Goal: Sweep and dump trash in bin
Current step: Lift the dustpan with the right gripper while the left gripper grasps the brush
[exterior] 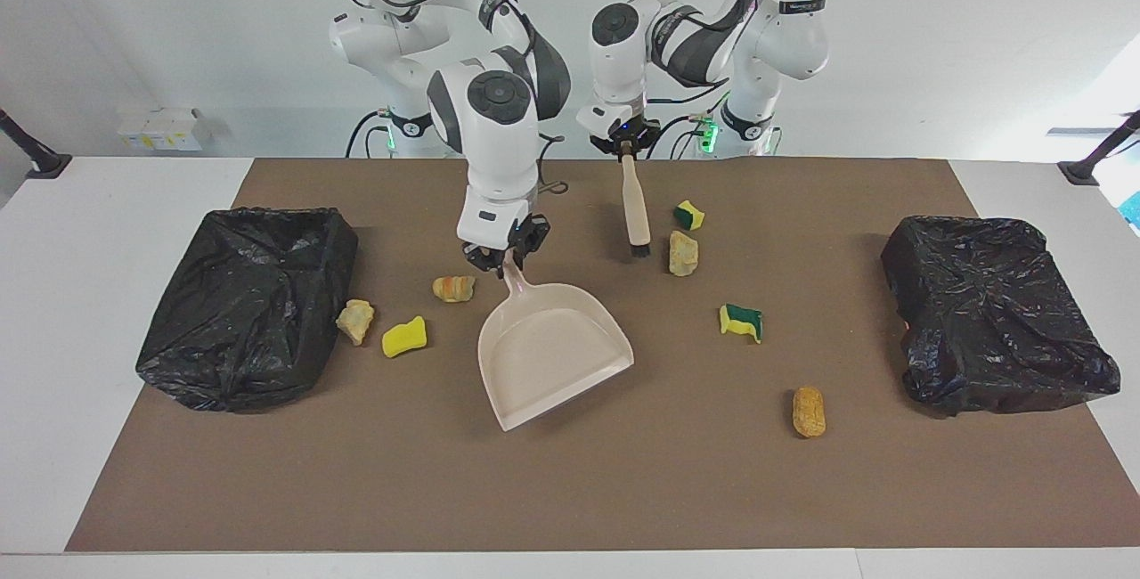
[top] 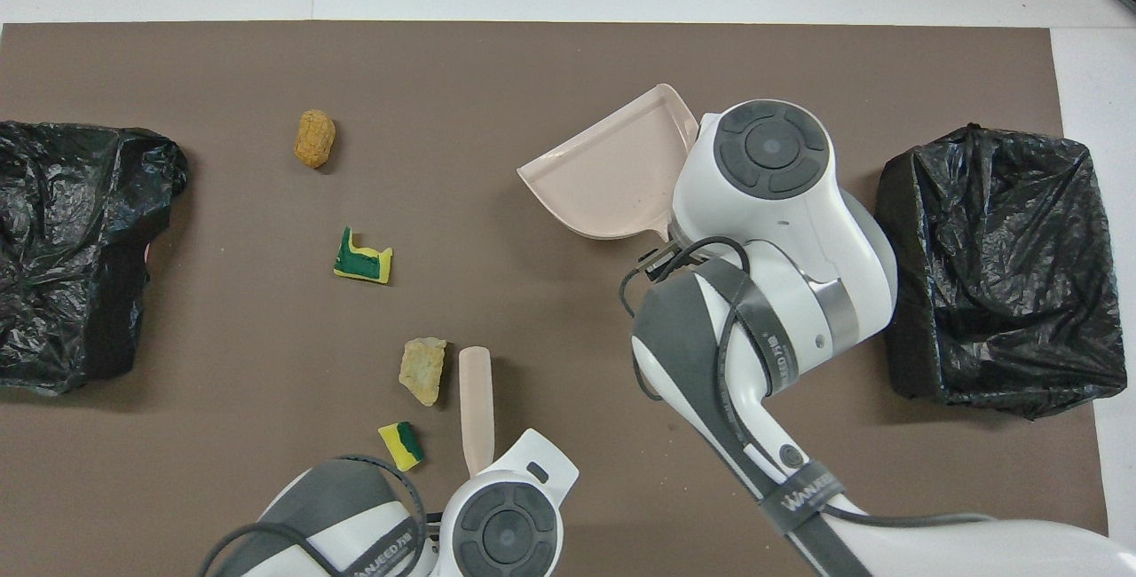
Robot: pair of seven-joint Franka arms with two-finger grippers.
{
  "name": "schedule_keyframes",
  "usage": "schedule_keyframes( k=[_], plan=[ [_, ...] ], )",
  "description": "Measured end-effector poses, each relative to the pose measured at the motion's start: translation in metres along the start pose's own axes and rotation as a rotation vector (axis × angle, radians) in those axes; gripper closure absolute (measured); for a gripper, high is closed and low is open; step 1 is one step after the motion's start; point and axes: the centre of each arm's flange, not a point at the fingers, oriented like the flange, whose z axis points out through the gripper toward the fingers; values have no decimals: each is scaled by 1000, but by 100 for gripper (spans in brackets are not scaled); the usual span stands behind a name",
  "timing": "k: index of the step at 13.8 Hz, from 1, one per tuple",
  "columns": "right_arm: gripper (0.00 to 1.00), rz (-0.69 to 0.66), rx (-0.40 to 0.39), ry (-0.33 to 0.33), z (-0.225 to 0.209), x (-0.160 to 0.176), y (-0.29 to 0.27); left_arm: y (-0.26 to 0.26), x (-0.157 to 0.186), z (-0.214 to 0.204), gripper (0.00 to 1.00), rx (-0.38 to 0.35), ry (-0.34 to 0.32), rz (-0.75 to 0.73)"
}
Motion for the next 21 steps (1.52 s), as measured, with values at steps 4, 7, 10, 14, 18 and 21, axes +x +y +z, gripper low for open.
schedule_keyframes(
  k=[4,7,10,14,18,21],
  plan=[
    [69,-135,10,-33,7,-8,23,-40,21,-12,74,14,-45,-98],
    [69,-241,17,-53,12,-11,18,-61,28,-16,74,32,-75,-235],
    [69,-378,27,-79,21,-22,14,-69,33,-18,74,35,-79,-383],
    [69,-550,37,-105,25,-40,-10,-72,30,-11,74,65,-91,-550],
    [69,-591,40,-137,34,-62,-26,-72,24,6,74,73,-149,-631],
    [69,-598,39,-152,41,-73,-27,-71,24,23,74,41,-176,-658]
  ],
)
